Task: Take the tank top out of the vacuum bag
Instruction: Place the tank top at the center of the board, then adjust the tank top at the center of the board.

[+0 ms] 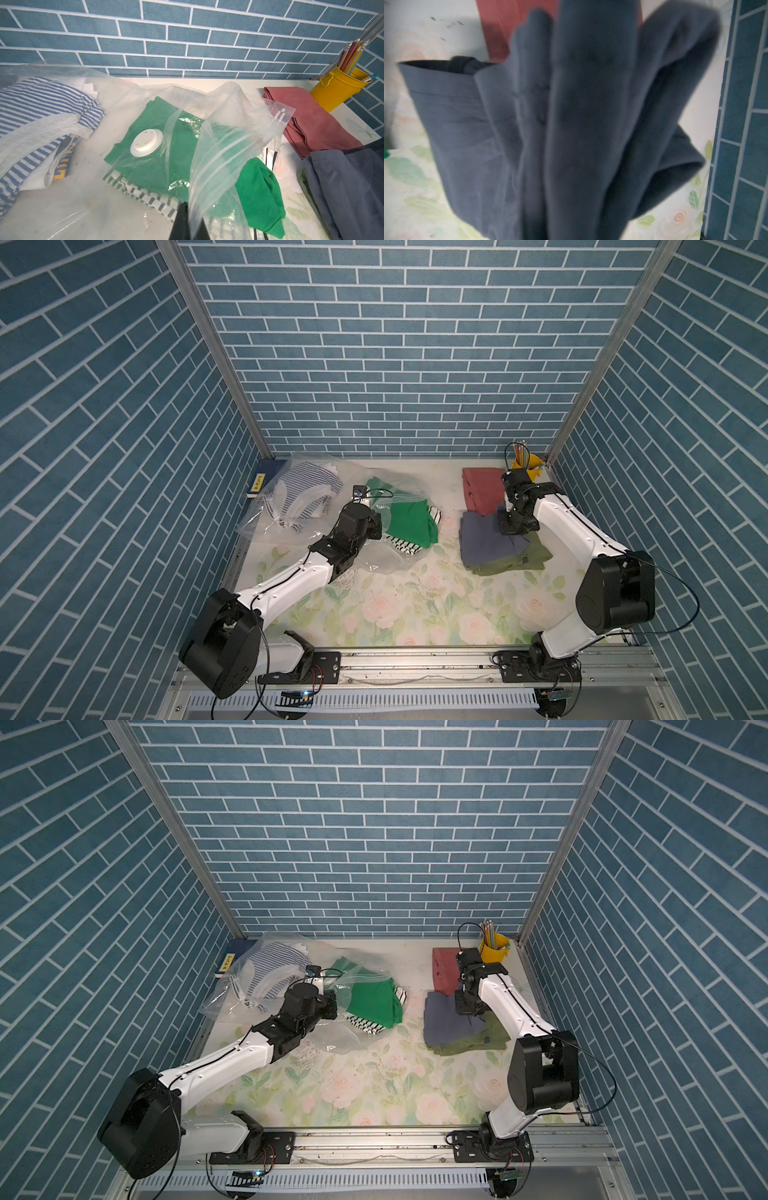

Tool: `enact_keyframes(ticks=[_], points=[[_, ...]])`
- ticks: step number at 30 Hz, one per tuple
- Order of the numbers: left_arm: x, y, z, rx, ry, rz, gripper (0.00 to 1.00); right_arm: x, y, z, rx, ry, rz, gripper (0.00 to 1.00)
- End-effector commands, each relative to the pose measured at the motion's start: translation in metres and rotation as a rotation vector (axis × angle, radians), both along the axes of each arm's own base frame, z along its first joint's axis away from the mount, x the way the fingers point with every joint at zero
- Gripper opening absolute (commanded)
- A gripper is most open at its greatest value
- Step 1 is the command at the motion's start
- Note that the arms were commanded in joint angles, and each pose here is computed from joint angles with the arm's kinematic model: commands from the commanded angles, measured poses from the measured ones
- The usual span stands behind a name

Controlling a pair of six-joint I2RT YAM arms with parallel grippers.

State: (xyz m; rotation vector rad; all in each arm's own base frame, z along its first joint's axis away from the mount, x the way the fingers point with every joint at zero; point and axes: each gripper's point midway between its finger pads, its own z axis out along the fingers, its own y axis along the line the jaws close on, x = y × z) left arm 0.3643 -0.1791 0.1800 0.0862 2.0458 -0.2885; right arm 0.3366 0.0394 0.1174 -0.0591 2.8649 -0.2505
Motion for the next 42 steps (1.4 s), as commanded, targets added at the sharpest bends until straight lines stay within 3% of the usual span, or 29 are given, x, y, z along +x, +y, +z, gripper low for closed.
enact_keyframes(ticks=[1,6,8,13,16,20,25,31,33,35,42], points=[[0.004,0.006,0.016,-0.008,-0.042,0.022,0.0,0.016,-0.016,-0.014,-0.071,-0.05,-0.053,0.0],[0.004,0.008,0.016,-0.003,-0.043,0.026,0.0,0.015,-0.034,-0.038,-0.131,-0.03,-0.107,0.0],[0.005,0.008,0.016,-0.003,-0.044,0.028,0.0,0.013,-0.042,-0.041,-0.148,-0.026,-0.132,0.13],[0.005,0.008,0.017,0.0,-0.044,0.028,0.0,0.011,-0.06,-0.012,-0.186,-0.107,-0.202,0.6],[0.005,0.007,0.016,-0.002,-0.043,0.025,0.0,0.011,-0.068,0.017,-0.2,-0.175,-0.232,0.74],[0.005,0.007,0.015,-0.005,-0.04,0.023,0.0,0.009,-0.062,0.049,-0.13,-0.275,-0.259,0.77],[0.005,0.006,0.015,-0.005,-0.039,0.023,0.0,-0.003,-0.031,0.064,0.14,-0.417,-0.268,0.77],[0.005,0.005,0.014,-0.009,-0.036,0.018,0.0,-0.043,-0.02,0.035,0.365,-0.496,-0.433,0.78],[0.005,0.005,0.014,-0.011,-0.036,0.015,0.0,-0.058,-0.023,0.019,0.421,-0.53,-0.515,0.89],[0.005,0.003,0.013,-0.015,-0.033,0.011,0.0,-0.069,-0.026,0.006,0.477,-0.557,-0.576,0.92],[0.004,0.002,0.014,-0.025,-0.034,0.003,0.0,-0.075,-0.033,-0.015,0.589,-0.636,-0.677,0.9]])
